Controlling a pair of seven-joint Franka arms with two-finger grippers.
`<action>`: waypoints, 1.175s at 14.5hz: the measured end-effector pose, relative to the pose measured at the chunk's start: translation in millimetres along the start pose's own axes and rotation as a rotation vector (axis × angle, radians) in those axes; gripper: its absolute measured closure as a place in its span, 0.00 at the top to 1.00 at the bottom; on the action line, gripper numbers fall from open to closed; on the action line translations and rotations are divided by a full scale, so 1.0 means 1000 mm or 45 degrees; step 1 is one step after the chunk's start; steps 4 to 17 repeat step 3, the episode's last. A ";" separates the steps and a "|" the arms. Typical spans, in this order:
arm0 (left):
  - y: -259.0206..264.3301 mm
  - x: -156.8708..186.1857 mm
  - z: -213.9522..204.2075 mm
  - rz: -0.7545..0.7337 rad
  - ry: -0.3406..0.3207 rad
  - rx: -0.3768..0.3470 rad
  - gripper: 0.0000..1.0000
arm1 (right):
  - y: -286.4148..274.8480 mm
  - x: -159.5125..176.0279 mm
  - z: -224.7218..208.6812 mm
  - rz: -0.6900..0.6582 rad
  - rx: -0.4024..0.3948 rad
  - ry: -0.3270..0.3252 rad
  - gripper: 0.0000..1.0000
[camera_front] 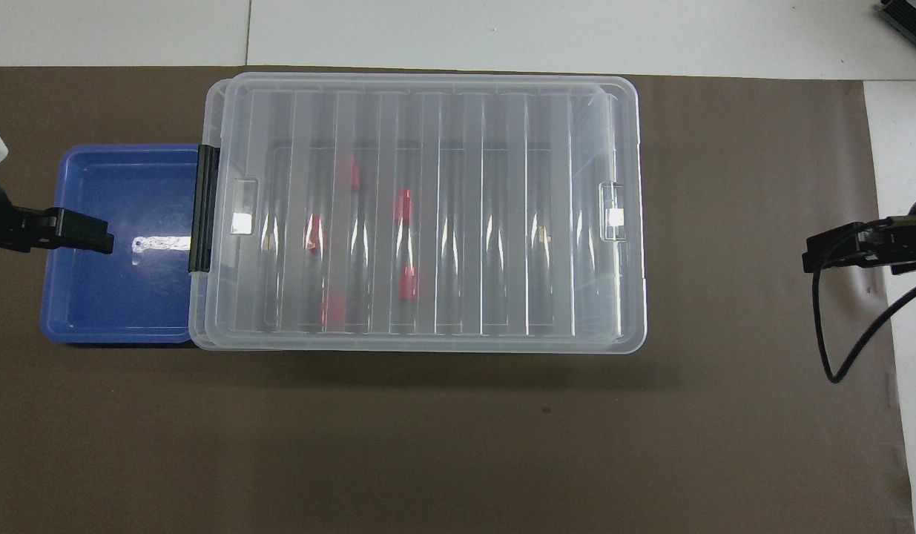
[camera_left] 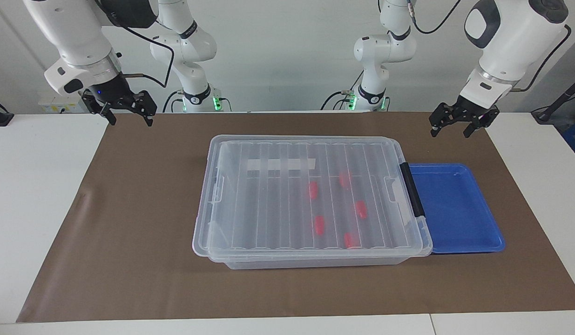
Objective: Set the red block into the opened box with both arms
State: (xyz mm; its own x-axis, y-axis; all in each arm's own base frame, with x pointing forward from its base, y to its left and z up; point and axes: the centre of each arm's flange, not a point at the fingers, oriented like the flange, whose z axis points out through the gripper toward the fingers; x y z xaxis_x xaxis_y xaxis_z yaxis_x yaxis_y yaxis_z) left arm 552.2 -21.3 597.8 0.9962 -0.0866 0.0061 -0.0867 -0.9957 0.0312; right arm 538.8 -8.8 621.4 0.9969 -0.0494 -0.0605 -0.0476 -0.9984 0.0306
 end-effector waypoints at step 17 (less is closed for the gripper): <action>0.000 0.000 0.000 0.000 0.000 0.000 1.00 | -0.001 0.000 0.000 0.000 0.007 0.001 1.00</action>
